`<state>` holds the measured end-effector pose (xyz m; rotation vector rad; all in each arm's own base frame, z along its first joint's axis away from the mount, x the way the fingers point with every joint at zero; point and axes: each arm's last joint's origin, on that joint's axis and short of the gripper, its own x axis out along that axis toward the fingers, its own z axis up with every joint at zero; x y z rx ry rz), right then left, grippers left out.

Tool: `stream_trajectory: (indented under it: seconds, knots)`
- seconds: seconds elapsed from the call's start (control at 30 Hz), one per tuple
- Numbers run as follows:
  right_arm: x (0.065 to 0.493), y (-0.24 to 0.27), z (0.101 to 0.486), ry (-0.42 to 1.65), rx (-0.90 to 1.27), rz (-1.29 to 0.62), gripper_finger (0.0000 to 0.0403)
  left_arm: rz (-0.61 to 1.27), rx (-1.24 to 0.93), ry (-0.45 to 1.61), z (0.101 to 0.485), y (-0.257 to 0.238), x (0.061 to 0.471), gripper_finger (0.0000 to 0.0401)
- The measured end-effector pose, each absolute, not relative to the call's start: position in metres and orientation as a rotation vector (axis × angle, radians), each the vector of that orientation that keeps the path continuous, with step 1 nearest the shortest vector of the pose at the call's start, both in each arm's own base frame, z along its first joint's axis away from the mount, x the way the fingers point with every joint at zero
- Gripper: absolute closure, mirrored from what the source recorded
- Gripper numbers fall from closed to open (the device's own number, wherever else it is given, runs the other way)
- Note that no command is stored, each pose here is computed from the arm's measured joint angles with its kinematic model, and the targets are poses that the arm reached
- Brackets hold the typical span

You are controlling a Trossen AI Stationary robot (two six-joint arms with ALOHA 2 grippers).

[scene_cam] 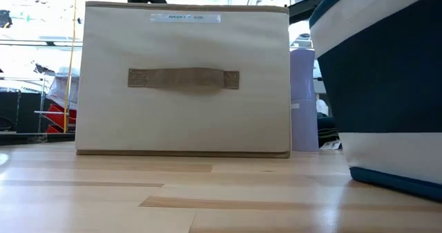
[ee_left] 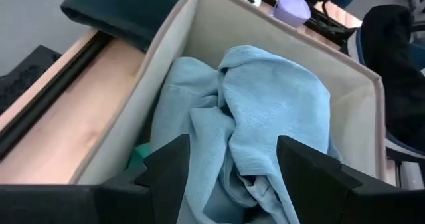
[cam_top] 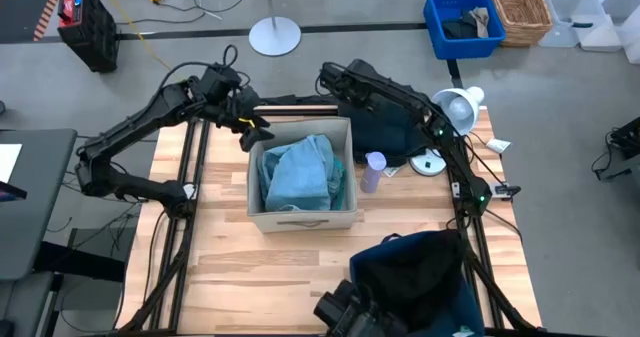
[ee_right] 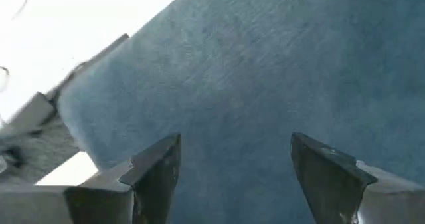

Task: Sort clothes
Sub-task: Put the black pants into the blue laundry bin

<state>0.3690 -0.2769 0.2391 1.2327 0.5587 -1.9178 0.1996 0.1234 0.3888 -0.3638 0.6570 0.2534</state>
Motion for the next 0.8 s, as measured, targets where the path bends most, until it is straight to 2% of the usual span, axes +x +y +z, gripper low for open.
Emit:
stream_trajectory:
  seconds: [0.4,0.6,0.8]
  knots:
    - [0.371,-0.279,0.224,0.526,1.28,-1.925,0.0103,0.189,-0.322,0.645,0.39,0.122,0.199,0.0182]
    - [0.373,-0.273,0.223,0.693,1.251,-1.838,0.0103,0.187,-0.322,0.644,0.39,0.122,0.199,0.0182]
    - [0.376,-0.249,0.224,0.994,1.027,-1.73,0.0103,0.171,-0.331,0.648,0.39,0.121,0.198,0.0182]
